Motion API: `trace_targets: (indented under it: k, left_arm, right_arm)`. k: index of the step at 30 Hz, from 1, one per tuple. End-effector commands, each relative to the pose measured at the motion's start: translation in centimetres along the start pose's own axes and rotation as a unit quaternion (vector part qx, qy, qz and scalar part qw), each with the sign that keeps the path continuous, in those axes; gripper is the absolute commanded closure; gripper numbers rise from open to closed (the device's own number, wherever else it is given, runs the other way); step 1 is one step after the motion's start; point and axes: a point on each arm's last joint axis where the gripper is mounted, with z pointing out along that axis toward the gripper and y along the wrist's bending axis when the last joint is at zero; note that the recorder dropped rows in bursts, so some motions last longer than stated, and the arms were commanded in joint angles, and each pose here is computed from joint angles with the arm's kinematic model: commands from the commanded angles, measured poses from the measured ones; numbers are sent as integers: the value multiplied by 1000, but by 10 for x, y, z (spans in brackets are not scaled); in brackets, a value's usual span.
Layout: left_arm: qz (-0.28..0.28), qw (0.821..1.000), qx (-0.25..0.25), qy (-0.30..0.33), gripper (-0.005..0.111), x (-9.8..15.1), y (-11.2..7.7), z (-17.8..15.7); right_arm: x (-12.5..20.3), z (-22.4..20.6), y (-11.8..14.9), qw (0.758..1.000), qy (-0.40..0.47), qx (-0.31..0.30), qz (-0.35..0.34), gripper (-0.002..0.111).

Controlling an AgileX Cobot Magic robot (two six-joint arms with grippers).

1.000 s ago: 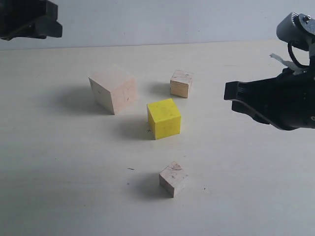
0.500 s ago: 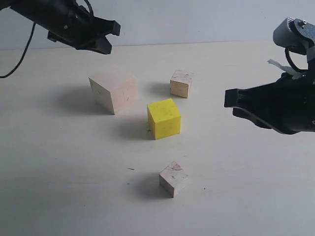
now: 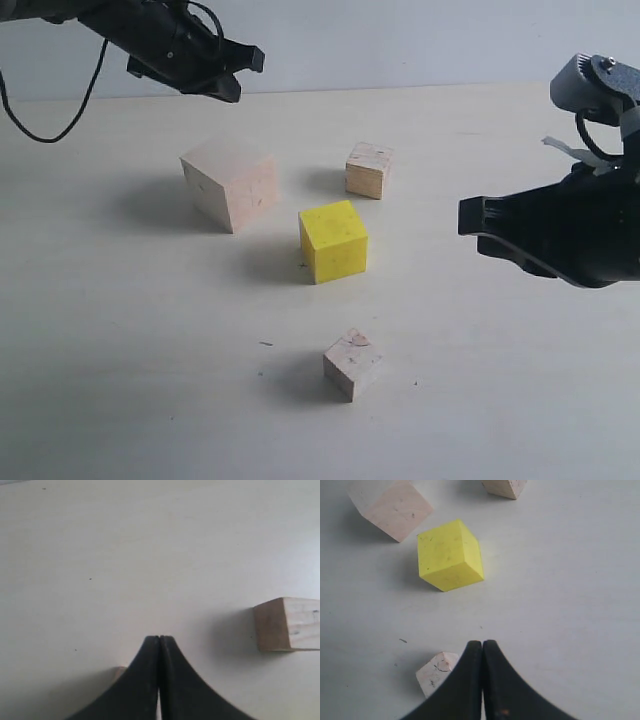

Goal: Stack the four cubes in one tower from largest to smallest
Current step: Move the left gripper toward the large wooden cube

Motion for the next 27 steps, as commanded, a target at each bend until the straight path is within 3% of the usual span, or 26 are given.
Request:
trace_targets:
  k: [1,14,27]
  left_arm:
    - [8,1000,-18,1,107,-2,7,13]
    - [-10,999,-22,22,107,11,19,51]
    - [-8,995,-9,96,107,26,17,51]
  right_arm:
    - [-1,0,2,1000,2,-5,5,108]
    - [-1,0,3,1000,3,-7,12,108]
    - [-1,0,3,1000,3,-7,11,108]
